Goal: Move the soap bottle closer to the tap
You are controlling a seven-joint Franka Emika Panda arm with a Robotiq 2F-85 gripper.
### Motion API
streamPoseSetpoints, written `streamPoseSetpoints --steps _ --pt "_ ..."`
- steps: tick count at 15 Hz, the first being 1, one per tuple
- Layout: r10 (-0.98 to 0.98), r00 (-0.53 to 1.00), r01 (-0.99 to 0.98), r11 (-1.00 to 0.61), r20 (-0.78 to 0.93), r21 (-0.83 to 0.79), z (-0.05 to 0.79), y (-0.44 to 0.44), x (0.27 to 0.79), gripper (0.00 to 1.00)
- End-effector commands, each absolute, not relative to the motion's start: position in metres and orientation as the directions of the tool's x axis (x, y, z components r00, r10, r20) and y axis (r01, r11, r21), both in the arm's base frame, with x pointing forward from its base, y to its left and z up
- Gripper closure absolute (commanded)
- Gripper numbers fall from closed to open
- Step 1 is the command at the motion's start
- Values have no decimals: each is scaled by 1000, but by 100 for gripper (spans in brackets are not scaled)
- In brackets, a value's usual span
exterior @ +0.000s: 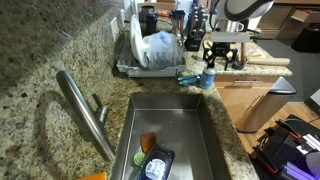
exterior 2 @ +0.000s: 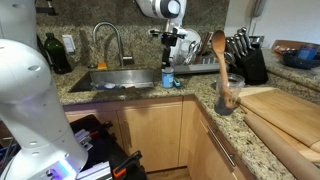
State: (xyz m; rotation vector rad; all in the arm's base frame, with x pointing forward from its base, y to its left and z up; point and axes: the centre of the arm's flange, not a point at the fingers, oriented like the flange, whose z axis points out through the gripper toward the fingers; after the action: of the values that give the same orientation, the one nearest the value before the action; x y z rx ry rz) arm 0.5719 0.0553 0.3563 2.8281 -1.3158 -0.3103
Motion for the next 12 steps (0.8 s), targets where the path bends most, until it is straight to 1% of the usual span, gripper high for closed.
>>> streamPoseSetpoints --steps 1,2,3,7,8,12 --pt "-750 638 -749 -657 -177 84 356 54 571 50" --pt "-748 642 -747 -660 -171 85 357 54 571 56" --pt "-745 645 -743 -664 -169 85 358 55 571 65" --pt "-735 659 -733 -675 -158 84 359 56 571 95" --pt "-729 666 -728 -682 -160 76 359 57 571 99" --pt "-676 730 -677 -735 -101 19 372 65 579 100"
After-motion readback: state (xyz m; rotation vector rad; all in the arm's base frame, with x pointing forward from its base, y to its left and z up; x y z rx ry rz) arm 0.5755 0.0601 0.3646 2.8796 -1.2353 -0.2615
